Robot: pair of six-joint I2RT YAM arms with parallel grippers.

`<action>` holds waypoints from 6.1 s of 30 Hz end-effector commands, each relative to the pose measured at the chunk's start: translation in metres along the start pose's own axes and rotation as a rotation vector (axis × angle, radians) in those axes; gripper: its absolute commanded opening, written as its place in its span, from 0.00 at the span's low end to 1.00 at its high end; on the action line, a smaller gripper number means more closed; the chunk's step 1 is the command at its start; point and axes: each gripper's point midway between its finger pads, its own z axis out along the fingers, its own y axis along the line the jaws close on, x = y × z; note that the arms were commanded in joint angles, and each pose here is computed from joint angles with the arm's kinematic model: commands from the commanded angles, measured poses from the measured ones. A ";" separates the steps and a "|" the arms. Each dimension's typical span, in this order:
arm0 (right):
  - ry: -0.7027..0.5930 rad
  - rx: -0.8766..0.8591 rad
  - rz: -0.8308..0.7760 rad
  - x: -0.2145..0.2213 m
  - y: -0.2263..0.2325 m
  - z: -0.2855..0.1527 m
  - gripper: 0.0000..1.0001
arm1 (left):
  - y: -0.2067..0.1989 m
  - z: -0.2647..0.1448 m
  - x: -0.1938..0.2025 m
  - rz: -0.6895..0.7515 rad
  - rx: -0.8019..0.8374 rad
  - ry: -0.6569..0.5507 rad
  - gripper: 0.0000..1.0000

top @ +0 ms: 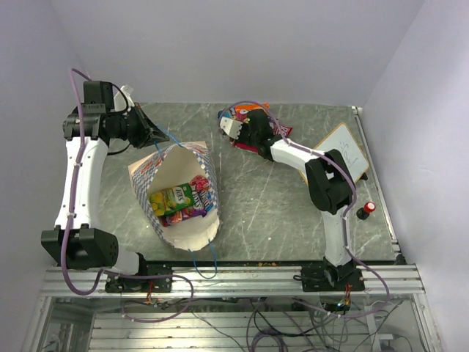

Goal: Take the snacks out of the paper bag

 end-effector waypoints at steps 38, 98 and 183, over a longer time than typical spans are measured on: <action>-0.378 -0.534 0.789 -0.161 0.135 -0.377 0.52 | -0.007 -0.033 0.060 -0.055 0.163 -0.074 0.07; -0.669 -0.193 -0.257 -0.288 0.280 -0.142 0.50 | -0.010 -0.049 0.065 0.080 0.125 -0.055 0.07; -0.773 -0.004 0.187 -0.316 0.049 -0.438 0.00 | -0.021 -0.036 0.044 -0.052 0.189 -0.103 0.07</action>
